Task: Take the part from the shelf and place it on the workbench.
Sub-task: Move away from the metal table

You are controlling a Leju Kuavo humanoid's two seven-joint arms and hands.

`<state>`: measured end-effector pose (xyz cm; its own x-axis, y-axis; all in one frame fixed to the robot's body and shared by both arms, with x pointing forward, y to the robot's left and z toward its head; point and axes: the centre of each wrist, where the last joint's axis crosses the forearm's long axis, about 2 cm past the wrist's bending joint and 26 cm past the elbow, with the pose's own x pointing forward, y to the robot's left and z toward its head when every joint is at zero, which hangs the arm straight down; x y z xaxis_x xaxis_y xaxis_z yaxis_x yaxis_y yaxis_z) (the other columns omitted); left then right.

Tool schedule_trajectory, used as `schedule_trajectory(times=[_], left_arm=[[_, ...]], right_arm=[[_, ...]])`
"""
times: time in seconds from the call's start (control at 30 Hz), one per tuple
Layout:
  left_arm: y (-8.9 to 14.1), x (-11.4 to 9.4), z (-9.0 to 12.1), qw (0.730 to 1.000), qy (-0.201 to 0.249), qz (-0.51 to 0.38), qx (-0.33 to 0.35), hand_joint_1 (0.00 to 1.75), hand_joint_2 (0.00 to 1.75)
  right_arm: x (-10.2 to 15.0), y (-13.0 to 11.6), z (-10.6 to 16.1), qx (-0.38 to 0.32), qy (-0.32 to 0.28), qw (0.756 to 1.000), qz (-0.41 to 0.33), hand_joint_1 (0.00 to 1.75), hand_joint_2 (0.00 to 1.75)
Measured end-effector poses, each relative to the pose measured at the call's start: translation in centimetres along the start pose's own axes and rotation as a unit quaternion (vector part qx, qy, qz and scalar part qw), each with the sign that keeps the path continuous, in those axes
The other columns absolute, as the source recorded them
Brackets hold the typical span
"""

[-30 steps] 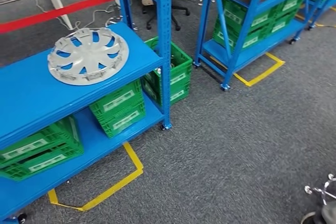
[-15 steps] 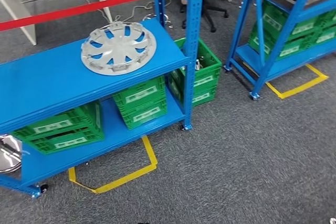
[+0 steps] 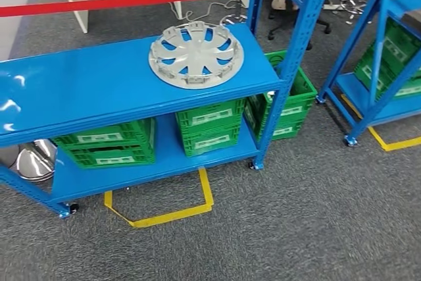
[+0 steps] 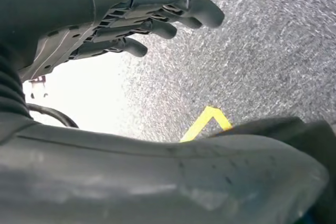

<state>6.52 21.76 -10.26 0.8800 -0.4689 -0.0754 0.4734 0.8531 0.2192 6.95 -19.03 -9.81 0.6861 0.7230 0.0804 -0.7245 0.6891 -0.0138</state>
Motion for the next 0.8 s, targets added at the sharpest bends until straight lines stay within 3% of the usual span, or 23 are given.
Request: schedule_trajectory(times=[0.1, 0.2, 0.23, 0.33, 0.47, 0.8], left_arm=[[0.0, -0.1, 0.0, 1.0, -0.01, 0.004, 0.005, 0.0, 1.75], [0.1, -0.3, -0.1, 1.0, -0.017, 0.013, 0.018, 0.0, 1.75], [0.1, -0.4, -0.1, 0.999, -0.017, 0.015, 0.022, 0.0, 1.75], [0.4, -0.7, -0.3, 0.999, -0.016, 0.018, 0.028, 0.0, 1.75], [0.5, -0.6, -0.3, 0.999, -0.016, 0.023, 0.03, 0.0, 1.75], [0.0, -4.0, -1.0, 0.997, 0.001, 0.072, -0.003, 0.0, 1.75]], right_arm=[[0.0, -0.1, 0.0, -0.009, 0.021, 0.999, -0.027, 0.0, 0.0], [-0.4, -0.3, -0.1, -0.019, 0.036, 0.996, -0.074, 0.0, 1.31], [-0.7, -0.4, -0.1, -0.02, 0.037, 0.996, -0.085, 0.0, 1.31], [-1.2, -0.5, -0.2, -0.024, 0.039, 0.994, -0.102, 0.0, 0.0], [-1.6, -0.5, -0.2, -0.027, 0.035, 0.992, -0.114, 0.0, 1.75], [-2.4, -2.8, -0.3, -0.056, 0.013, 0.981, -0.183, 0.0, 1.75]])
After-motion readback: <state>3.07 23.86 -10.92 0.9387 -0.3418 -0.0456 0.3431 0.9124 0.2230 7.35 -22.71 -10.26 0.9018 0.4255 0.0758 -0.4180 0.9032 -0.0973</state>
